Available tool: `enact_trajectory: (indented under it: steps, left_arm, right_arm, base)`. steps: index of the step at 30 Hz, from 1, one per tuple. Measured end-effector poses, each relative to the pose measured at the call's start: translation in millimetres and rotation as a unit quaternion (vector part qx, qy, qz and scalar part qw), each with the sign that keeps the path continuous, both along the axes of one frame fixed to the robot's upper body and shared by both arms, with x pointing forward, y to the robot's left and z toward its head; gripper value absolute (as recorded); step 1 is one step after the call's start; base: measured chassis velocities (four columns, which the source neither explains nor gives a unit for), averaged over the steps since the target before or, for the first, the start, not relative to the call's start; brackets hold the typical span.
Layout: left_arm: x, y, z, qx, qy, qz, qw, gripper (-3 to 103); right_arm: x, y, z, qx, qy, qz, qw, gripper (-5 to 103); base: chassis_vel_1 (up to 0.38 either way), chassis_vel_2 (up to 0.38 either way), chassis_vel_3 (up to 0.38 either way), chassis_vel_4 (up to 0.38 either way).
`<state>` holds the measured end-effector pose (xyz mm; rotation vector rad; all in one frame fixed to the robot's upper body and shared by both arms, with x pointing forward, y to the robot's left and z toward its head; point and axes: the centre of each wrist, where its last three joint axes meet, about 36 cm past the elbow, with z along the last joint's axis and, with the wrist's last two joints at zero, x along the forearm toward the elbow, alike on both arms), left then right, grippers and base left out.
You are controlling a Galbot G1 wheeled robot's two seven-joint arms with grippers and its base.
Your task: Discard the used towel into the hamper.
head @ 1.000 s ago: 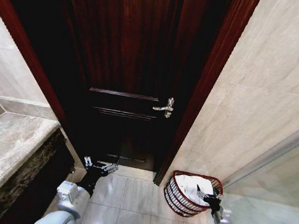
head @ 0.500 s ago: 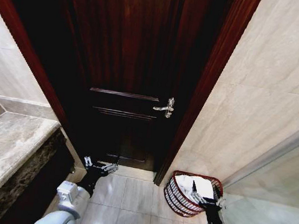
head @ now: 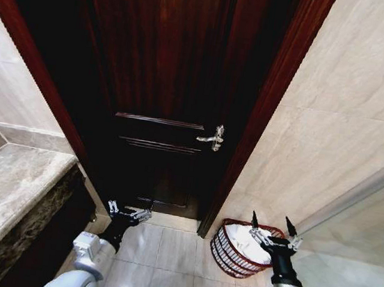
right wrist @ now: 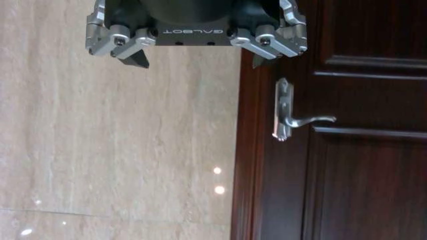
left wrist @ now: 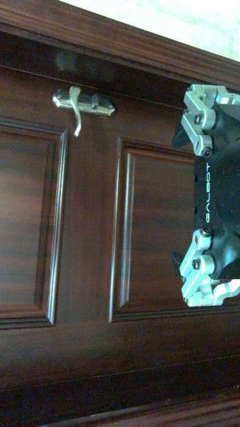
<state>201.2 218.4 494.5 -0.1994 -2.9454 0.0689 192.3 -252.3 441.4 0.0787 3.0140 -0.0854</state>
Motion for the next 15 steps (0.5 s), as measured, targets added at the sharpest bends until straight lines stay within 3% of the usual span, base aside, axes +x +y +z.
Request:
enact_trajectory:
  steps: [15]
  left_arm:
    - [0.0,0.0,0.0,0.0,0.0,0.0,1.0,100]
  right_arm:
    - [2.1,4.2,4.8,0.004,0.0,0.018,1.0,100]
  base:
    - [0.0,0.0,0.0,0.0]
